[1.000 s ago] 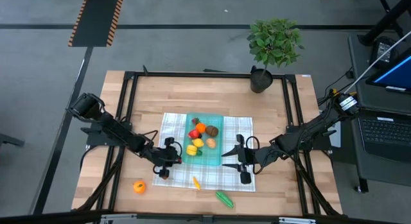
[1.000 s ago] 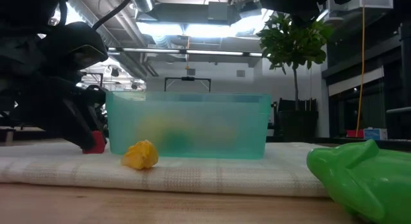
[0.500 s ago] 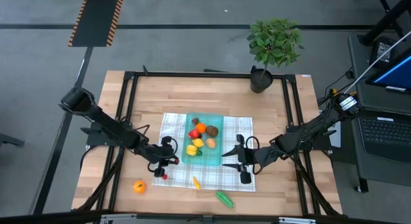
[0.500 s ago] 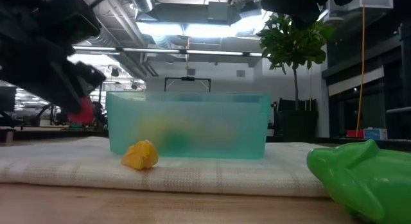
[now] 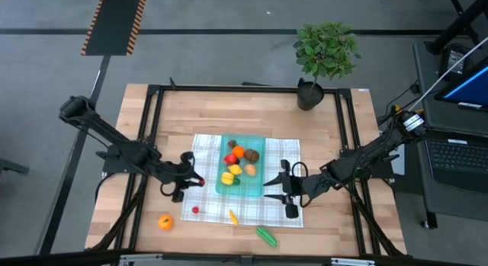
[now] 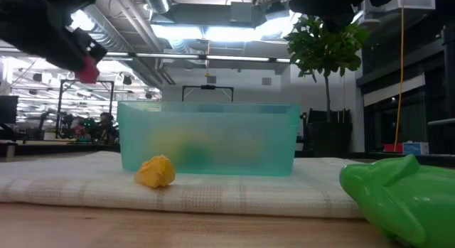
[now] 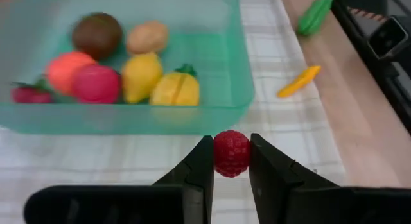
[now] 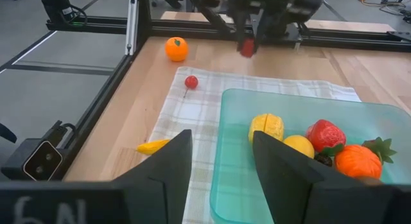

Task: Pick and placing Produce into tupperware
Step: Put the red raspberry into the blue bin

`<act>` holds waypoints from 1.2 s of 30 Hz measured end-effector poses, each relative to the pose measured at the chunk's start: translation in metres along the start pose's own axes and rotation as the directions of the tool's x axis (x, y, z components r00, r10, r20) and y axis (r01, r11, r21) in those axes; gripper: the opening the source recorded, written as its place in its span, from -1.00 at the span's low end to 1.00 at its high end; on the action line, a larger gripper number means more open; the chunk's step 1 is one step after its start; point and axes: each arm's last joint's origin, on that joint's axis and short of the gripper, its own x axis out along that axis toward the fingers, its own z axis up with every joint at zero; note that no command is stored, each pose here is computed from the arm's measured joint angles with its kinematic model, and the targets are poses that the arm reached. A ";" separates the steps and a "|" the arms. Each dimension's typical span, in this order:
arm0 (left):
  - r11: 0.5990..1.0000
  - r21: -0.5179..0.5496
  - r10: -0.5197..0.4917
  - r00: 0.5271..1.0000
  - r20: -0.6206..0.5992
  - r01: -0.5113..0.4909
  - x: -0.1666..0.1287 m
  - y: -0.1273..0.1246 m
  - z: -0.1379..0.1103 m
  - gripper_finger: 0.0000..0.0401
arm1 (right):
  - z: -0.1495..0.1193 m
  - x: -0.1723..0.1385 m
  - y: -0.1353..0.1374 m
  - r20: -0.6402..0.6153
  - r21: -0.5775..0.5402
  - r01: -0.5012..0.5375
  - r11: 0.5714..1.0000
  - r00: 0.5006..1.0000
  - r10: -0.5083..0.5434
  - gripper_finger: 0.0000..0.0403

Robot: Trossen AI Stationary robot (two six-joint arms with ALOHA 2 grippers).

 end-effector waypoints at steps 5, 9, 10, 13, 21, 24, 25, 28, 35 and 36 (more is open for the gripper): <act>1.000 0.024 -0.003 0.998 0.065 0.001 -0.014 0.005 0.000 -0.68 | 0.000 0.000 0.000 0.000 0.004 0.000 1.000 1.000 0.000 -0.17; 1.000 0.019 -0.026 0.986 0.163 0.024 -0.019 0.010 -0.007 -0.68 | 0.000 0.000 0.000 0.000 0.004 0.000 1.000 1.000 0.000 -0.17; 0.999 0.018 -0.038 0.979 0.200 0.035 -0.020 0.012 -0.010 -0.68 | 0.000 0.000 0.000 0.001 0.004 0.000 1.000 1.000 0.000 -0.17; 0.997 0.020 -0.073 0.947 0.314 0.070 -0.021 0.014 -0.017 -0.68 | 0.000 0.000 0.000 0.002 0.003 0.000 1.000 1.000 0.000 -0.17; 0.989 0.057 -0.148 0.828 0.541 0.139 -0.023 0.020 -0.033 -0.68 | 0.000 0.000 0.000 0.005 0.004 -0.001 1.000 1.000 0.001 -0.17; 0.988 0.056 -0.150 0.816 0.558 0.143 -0.023 0.022 -0.037 -0.68 | 0.001 0.000 0.000 0.008 0.005 -0.002 1.000 1.000 0.002 -0.17; 0.988 0.056 -0.150 0.815 0.560 0.143 -0.023 0.022 -0.037 -0.68 | 0.001 0.000 0.000 0.008 0.004 -0.001 1.000 1.000 0.001 -0.17; 0.988 0.054 -0.148 0.814 0.562 0.142 -0.023 0.022 -0.037 -0.68 | 0.001 0.000 0.000 0.008 0.002 -0.002 1.000 1.000 0.002 -0.17; 0.991 0.033 -0.124 0.798 0.590 0.130 -0.024 0.022 -0.035 -0.68 | 0.001 0.000 0.000 0.008 -0.002 -0.001 1.000 1.000 0.001 -0.17; 0.991 0.031 -0.121 0.799 0.590 0.127 -0.023 0.022 -0.034 -0.68 | 0.001 0.000 0.000 0.008 -0.007 -0.001 1.000 1.000 0.001 -0.17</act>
